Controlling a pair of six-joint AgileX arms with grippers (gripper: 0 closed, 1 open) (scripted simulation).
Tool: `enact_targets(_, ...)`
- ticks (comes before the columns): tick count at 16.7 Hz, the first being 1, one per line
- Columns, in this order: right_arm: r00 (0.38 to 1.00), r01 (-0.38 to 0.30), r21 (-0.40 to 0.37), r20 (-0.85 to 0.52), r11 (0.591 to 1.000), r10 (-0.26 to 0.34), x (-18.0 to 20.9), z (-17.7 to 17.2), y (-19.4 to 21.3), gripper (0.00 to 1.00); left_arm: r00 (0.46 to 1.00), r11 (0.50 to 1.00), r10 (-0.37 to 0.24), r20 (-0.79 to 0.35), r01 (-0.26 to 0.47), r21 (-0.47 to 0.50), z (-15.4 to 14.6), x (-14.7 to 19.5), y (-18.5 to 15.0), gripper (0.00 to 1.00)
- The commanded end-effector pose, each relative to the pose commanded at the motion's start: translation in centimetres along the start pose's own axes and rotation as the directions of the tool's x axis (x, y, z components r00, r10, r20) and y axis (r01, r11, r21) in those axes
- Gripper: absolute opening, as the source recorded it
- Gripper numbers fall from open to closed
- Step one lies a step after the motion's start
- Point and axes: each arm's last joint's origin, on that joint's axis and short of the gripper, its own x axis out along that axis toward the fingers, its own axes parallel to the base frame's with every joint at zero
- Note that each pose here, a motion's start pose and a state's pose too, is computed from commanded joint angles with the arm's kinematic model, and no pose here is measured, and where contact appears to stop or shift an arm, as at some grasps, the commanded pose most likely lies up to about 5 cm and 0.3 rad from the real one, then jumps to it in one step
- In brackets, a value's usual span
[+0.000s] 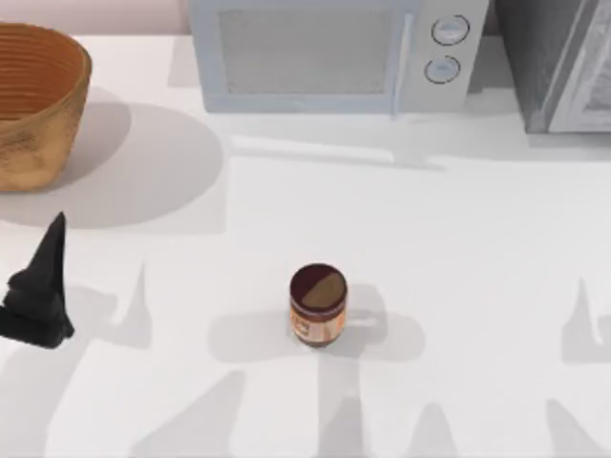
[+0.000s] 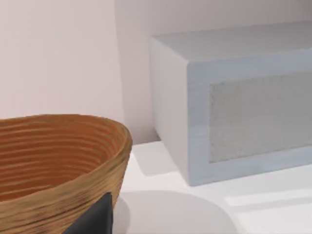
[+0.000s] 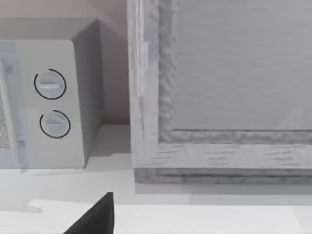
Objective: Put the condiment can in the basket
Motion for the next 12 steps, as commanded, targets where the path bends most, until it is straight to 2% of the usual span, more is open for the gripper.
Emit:
enact_targets(3, 1.000, 0.000, 0.000, 0.000, 1.000, 0.000, 0.0, 0.0, 0.0, 1.00, 0.982, 0.982, -0.188, -0.020, 0.188, 0.024, 0.8, 3.0, -0.2, 1.00)
enact_targets(6, 1.000, 0.000, 0.000, 0.000, 1.000, 0.000, 0.0, 0.0, 0.0, 1.00, 0.921, 0.921, -0.386, -0.050, 0.388, 0.033, 0.1, 6.8, -0.6, 1.00)
enact_targets(9, 1.000, 0.000, 0.000, 0.000, 1.000, 0.000, 0.0, 0.0, 0.0, 1.00, 0.818, 0.819, -0.571, -0.076, 0.574, 0.026, -2.3, 10.8, -1.3, 1.00)
enact_targets(12, 1.000, 0.000, 0.000, 0.000, 1.000, 0.000, 0.0, 0.0, 0.0, 1.00, 0.688, 0.691, -0.720, -0.087, 0.723, 0.006, -6.3, 13.9, -2.3, 1.00)
